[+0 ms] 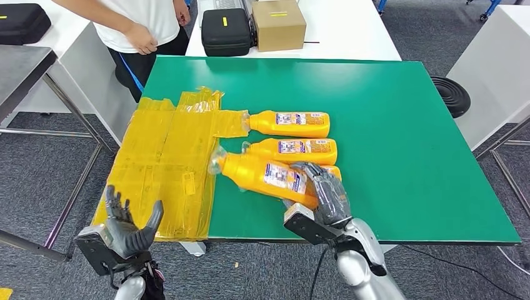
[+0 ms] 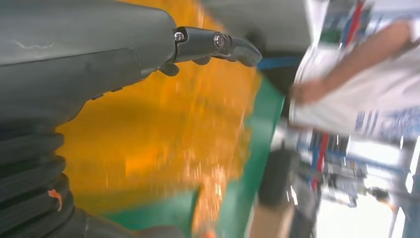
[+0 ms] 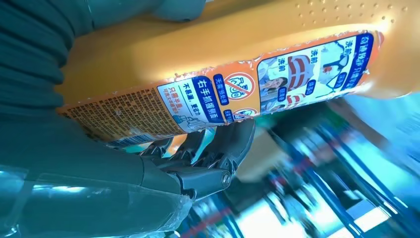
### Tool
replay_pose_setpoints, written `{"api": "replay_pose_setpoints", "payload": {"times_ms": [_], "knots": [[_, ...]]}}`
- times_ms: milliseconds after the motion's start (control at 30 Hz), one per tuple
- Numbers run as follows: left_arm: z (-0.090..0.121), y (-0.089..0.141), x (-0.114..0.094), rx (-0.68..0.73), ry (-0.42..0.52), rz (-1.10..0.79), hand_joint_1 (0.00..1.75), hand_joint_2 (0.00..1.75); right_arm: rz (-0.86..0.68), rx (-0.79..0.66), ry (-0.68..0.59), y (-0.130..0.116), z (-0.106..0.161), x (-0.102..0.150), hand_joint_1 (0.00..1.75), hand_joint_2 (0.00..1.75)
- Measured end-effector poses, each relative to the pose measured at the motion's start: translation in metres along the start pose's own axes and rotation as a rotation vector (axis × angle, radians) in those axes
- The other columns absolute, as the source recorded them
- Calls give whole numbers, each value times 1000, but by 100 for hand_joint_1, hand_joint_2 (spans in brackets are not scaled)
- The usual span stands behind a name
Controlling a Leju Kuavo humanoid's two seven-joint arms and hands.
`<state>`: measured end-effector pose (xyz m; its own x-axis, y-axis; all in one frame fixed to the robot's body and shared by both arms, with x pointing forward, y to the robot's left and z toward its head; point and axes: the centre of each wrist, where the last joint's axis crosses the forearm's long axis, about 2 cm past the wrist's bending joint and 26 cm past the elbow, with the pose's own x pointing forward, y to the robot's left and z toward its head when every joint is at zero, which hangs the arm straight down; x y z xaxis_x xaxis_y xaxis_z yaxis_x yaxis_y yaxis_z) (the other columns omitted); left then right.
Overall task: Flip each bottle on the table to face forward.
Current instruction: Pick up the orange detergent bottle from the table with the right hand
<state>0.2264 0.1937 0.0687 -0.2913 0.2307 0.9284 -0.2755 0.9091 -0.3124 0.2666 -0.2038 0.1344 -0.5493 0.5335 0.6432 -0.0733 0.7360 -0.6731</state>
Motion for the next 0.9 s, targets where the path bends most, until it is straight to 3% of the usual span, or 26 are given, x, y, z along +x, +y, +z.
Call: {"api": "replay_pose_setpoints", "payload": {"times_ms": [267,467,600,900], "knots": [[-19,-6,3,-202,95,245,0,175,-55,-113,-100,6,-16,17,175,175],[-22,-12,0,-473,192,483,0,175,-130,-109,-124,15,-24,20,175,175],[-22,-17,-1,-589,210,492,0,175,-169,-78,-126,27,-27,18,175,175],[-29,-28,-3,-706,223,453,0,175,-224,-30,-99,45,-35,14,175,175]]}}
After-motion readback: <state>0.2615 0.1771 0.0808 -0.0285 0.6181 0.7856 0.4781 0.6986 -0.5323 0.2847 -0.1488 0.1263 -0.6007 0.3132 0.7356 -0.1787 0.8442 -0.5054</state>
